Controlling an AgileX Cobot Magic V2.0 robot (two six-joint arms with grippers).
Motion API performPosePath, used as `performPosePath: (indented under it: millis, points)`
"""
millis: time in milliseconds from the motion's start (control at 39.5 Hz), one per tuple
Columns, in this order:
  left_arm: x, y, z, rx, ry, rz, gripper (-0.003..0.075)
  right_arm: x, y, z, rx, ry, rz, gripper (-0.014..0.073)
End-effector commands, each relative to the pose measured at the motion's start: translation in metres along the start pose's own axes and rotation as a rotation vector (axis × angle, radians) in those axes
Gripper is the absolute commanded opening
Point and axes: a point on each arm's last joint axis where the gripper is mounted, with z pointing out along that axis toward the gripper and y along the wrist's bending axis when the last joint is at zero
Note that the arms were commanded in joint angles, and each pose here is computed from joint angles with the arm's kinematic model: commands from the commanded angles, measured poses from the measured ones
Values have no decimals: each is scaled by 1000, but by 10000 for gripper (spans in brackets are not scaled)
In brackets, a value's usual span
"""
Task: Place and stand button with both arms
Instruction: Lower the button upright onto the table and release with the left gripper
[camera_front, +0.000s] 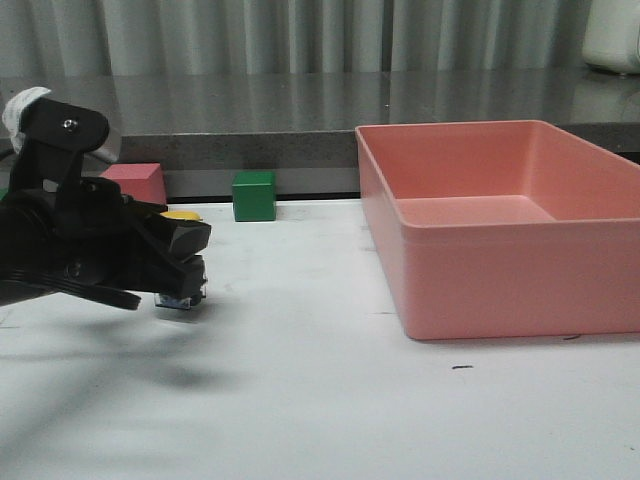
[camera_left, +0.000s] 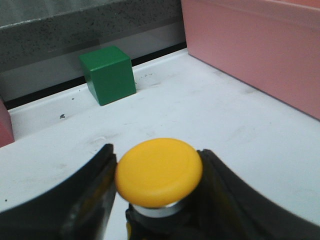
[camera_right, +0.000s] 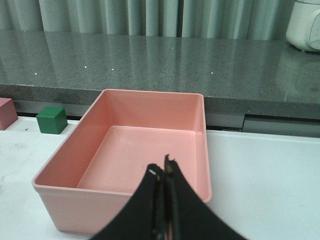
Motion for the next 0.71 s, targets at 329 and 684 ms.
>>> performPosePath:
  millis: [329, 684]
  points:
    - [-9, 1, -5, -17, -127, -7, 322, -16, 2, -1, -12, -98, -26, -71]
    - [-8, 1, -8, -17, -139, -8, 519, -16, 2, -1, -12, -98, -26, -71]
